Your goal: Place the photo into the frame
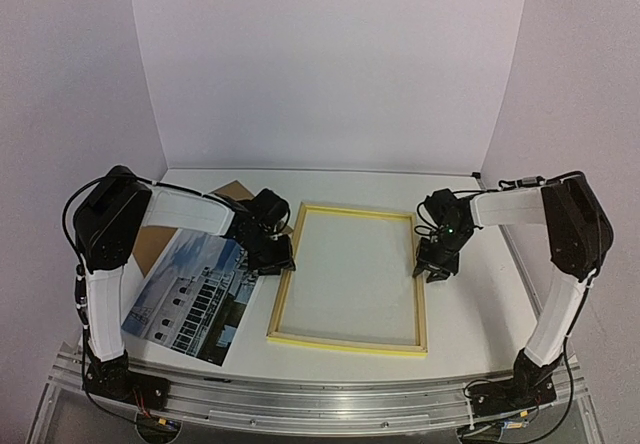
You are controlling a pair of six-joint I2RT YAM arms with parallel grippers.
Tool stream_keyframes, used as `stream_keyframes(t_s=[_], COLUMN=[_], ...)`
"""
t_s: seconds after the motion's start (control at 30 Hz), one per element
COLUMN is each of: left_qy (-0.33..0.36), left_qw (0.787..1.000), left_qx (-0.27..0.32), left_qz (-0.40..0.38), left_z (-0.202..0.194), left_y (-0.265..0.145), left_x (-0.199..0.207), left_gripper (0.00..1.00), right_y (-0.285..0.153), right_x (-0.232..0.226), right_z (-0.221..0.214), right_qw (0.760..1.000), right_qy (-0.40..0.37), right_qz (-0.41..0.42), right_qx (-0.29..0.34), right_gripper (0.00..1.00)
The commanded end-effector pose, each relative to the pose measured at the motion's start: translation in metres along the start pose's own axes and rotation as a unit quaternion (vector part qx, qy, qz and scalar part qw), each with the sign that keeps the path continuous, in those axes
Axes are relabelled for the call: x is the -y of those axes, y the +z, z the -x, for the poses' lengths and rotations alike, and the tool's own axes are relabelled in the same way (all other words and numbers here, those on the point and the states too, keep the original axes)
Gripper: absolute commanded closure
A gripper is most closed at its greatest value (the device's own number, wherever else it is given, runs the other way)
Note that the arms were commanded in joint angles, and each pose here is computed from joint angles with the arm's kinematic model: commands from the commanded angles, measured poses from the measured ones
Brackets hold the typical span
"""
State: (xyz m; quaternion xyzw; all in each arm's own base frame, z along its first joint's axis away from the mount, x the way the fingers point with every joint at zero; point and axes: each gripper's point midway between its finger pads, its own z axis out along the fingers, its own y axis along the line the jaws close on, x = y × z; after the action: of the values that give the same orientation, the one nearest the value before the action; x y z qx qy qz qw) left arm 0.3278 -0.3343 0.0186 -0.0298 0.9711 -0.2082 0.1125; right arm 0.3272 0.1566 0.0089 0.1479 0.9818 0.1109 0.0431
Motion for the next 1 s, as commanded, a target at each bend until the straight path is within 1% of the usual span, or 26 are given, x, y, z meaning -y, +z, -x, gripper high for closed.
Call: stream_keyframes(t_s=[0.0,0.03,0.17,0.37,0.47,0.6,0.73,0.83,0.9,0.97], left_qy=[0.000,-0.001,-0.002,0.006,0.014,0.027,0.037,0.039,0.038,0.038], left_qw=[1.000,1.000,1.000,0.999,0.999,0.997,0.996,0.996,0.996,0.996], left_qx=[0.003,0.002,-0.004,-0.010,-0.017,-0.030,-0.038,-0.039,-0.038,-0.035], left_qz=[-0.009,-0.011,-0.021,-0.037,-0.048,-0.060,-0.069,-0.071,-0.072,-0.070], left_z=[-0.001,-0.003,-0.012,-0.023,-0.030,-0.040,-0.051,-0.056,-0.058,-0.058], left_y=[0.000,0.000,0.004,0.011,0.018,0.028,0.032,0.030,0.028,0.025], left_x=[0.015,0.017,0.027,0.051,0.066,0.084,0.097,0.101,0.101,0.100], left_gripper=[0.60,0.60,0.60,0.59,0.59,0.59,0.59,0.58,0.58,0.54], right_y=[0.001,0.001,-0.001,-0.005,-0.010,-0.012,-0.008,-0.007,-0.012,-0.022], right_x=[0.004,0.007,0.019,0.051,0.062,0.061,0.055,0.056,0.054,0.053], right_z=[0.014,0.016,0.024,0.045,0.057,0.072,0.081,0.091,0.099,0.109], right_qw=[0.999,0.999,0.997,0.995,0.995,0.993,0.992,0.989,0.987,0.982], right_qy=[-0.006,-0.009,-0.020,-0.025,-0.040,-0.095,-0.115,-0.137,-0.153,-0.172], right_qz=[-0.023,-0.032,-0.050,-0.071,-0.065,-0.041,-0.001,-0.001,0.002,-0.005], right_qx=[0.030,0.037,0.048,0.058,0.060,0.055,0.041,0.046,0.055,0.073], right_gripper=[0.72,0.76,0.86,0.85,0.85,0.88,0.89,0.89,0.88,0.82])
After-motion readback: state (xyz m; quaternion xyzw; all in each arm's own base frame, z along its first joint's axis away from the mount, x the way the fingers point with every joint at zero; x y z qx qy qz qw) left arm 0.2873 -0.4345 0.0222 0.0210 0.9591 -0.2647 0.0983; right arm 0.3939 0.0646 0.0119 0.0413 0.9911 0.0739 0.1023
